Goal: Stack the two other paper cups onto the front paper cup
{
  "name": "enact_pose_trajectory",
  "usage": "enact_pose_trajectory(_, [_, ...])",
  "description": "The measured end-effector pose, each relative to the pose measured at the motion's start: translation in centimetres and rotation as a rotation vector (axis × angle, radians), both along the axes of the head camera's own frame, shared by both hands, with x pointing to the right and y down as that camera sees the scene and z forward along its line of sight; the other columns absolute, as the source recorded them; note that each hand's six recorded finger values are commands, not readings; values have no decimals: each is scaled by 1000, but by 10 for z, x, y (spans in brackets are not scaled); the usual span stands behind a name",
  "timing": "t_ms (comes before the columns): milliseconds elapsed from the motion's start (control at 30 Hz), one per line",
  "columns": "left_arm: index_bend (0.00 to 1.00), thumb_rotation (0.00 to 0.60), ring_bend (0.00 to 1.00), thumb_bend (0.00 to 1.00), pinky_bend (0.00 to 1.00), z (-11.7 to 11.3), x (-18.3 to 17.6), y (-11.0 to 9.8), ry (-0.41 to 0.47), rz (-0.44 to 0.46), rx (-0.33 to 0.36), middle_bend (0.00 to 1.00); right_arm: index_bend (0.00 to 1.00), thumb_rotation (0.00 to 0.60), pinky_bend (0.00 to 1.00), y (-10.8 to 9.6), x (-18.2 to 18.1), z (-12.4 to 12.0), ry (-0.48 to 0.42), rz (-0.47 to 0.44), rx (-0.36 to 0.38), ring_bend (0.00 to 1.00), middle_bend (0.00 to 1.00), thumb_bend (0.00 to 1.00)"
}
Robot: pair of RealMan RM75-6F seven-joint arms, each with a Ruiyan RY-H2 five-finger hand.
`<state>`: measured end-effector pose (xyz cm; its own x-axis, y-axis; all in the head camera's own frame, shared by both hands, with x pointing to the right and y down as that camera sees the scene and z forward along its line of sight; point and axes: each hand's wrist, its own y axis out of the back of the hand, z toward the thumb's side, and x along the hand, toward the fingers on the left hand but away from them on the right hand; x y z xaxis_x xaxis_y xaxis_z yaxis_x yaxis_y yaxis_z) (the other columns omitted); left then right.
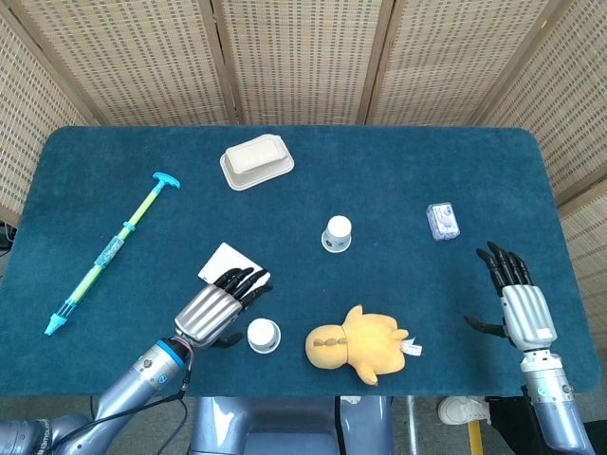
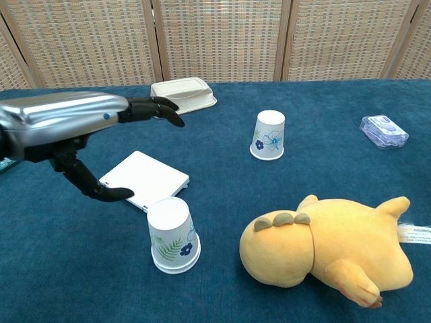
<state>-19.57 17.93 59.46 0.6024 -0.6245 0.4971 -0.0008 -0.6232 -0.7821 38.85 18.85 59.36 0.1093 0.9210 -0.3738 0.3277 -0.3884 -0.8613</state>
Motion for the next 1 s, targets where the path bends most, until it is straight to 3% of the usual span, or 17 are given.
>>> enact_pose_trajectory(267, [98,600,0,296,79,-12,-78,2,-58,-213,207,0,11,600,0,1,-3,5,14,-9,-14,0,0,175])
enact_pose_trajectory(367, [96,600,0,296,79,-12,-109,12,-93,-277,244,0,51,600,0,1,-5,6,17,-16,-10,0,0,174])
enact_pose_trajectory(767, [92,600,0,296,79,-13,-176,27,-138,-409,260,0,140,600,0,-3,-20,24,42,-52,-21,0,0,175])
enact_pose_trajectory(1000, [93,600,0,296,79,-13,-184,23,-139,-436,258,0,225,600,24,-35,-51,34,36,-126,-12,0,0,175])
